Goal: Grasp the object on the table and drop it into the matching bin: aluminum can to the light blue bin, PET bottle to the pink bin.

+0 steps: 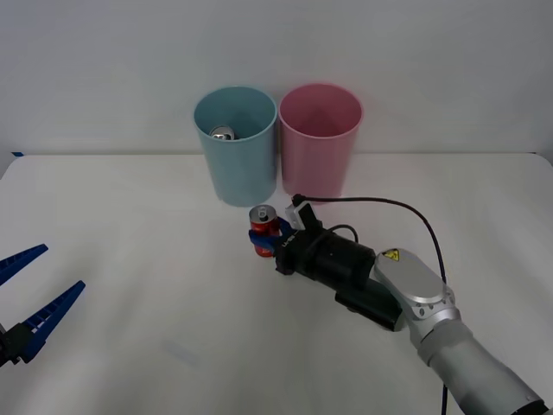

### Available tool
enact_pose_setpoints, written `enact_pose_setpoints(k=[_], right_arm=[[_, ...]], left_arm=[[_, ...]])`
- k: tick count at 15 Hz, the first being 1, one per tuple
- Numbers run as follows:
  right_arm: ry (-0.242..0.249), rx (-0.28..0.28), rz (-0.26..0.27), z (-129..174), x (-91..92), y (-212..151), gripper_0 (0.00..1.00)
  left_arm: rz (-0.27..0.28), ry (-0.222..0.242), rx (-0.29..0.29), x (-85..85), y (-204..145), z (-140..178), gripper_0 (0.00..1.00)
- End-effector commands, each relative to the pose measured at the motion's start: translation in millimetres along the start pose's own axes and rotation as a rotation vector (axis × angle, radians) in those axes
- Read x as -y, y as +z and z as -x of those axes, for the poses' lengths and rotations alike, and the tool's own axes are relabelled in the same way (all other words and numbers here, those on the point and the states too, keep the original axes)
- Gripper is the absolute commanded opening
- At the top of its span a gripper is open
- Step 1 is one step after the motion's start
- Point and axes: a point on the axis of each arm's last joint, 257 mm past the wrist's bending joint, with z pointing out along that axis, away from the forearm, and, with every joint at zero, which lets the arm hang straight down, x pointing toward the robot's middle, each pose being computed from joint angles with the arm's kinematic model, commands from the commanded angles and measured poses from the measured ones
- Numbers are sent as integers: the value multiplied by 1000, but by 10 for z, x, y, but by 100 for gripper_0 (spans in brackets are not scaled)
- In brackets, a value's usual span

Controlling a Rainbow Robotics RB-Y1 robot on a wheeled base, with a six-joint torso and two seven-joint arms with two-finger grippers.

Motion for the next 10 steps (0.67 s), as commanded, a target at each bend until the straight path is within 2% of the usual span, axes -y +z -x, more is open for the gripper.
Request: enact_pose_setpoints(k=[1, 5, 10], right_arm=[[1, 25, -8, 78, 43, -151, 0], [46, 58, -1, 211, 42, -449, 0], [103, 112, 29, 610, -60, -906, 0]], left_arm=[[0, 0, 0, 0, 0, 0, 100], [0, 0, 0, 0, 0, 0, 100], [0, 0, 0, 0, 0, 0, 100]])
